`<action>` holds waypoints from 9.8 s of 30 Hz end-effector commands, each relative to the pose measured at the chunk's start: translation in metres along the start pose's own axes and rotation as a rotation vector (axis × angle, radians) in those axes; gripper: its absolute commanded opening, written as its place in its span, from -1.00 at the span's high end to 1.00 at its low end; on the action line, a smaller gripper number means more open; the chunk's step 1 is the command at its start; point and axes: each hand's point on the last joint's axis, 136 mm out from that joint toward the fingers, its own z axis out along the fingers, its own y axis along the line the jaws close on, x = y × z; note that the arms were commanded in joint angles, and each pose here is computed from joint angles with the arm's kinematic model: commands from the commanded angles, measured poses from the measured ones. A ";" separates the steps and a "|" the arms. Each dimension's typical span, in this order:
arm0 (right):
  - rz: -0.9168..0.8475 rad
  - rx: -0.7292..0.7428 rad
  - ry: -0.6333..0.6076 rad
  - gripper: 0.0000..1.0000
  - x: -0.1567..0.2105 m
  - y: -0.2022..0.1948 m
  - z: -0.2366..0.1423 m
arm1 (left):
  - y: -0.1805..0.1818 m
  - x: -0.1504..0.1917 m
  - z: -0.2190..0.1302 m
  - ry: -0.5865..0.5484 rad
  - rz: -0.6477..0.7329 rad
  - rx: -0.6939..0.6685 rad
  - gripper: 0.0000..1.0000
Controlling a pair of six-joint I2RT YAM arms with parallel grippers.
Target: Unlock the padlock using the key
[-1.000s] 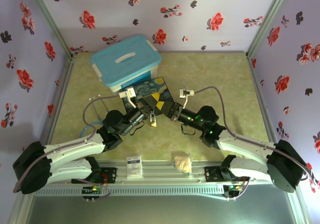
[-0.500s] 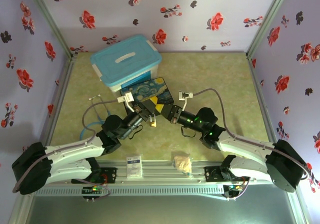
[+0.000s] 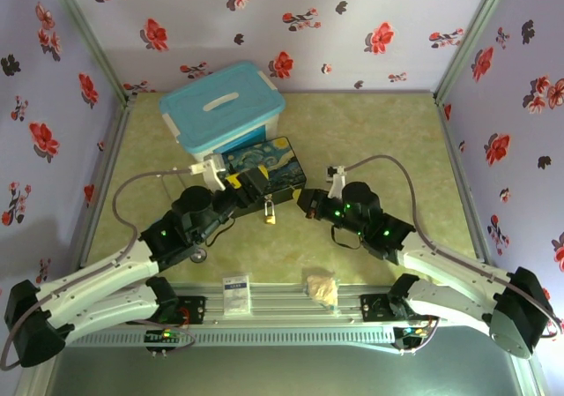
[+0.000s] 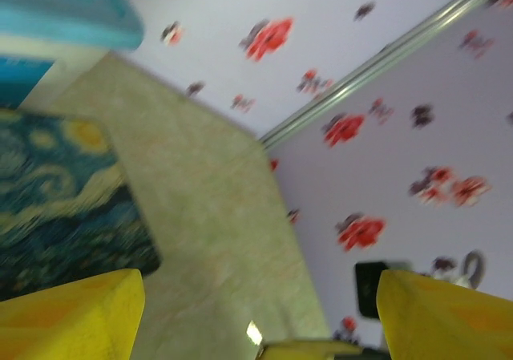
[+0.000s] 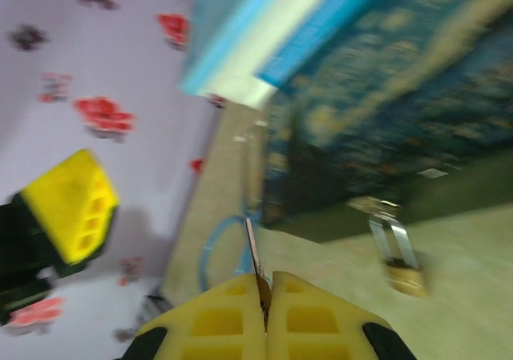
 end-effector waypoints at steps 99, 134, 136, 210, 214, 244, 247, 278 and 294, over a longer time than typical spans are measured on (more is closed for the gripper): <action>0.446 -0.235 0.273 1.00 0.096 -0.083 0.073 | 0.139 0.156 0.081 0.263 -0.271 -0.170 1.00; 0.450 -0.306 0.216 1.00 0.064 -0.062 0.088 | 0.074 0.123 0.081 0.256 -0.297 -0.031 1.00; 0.448 -0.320 0.217 1.00 0.061 -0.057 0.088 | 0.070 0.120 0.079 0.269 -0.259 -0.046 1.00; 0.104 -0.411 0.191 1.00 0.069 -0.034 0.078 | 0.053 0.130 0.087 0.348 -0.336 0.030 1.00; 0.066 -0.439 0.221 1.00 0.074 -0.031 0.073 | 0.051 0.126 0.085 0.348 -0.329 0.033 1.00; 0.387 -0.471 0.347 1.00 0.027 -0.048 0.068 | 0.061 0.138 0.078 0.392 -0.320 0.041 1.00; 0.378 -0.478 0.305 1.00 0.018 -0.043 0.067 | 0.064 0.138 0.077 0.397 -0.288 0.013 1.00; 0.603 -0.345 0.153 1.00 0.023 -0.057 0.072 | 0.083 0.144 0.078 0.434 -0.179 -0.097 1.00; 0.663 -0.369 0.149 1.00 0.020 -0.046 0.060 | 0.096 0.158 0.077 0.445 -0.211 -0.103 1.00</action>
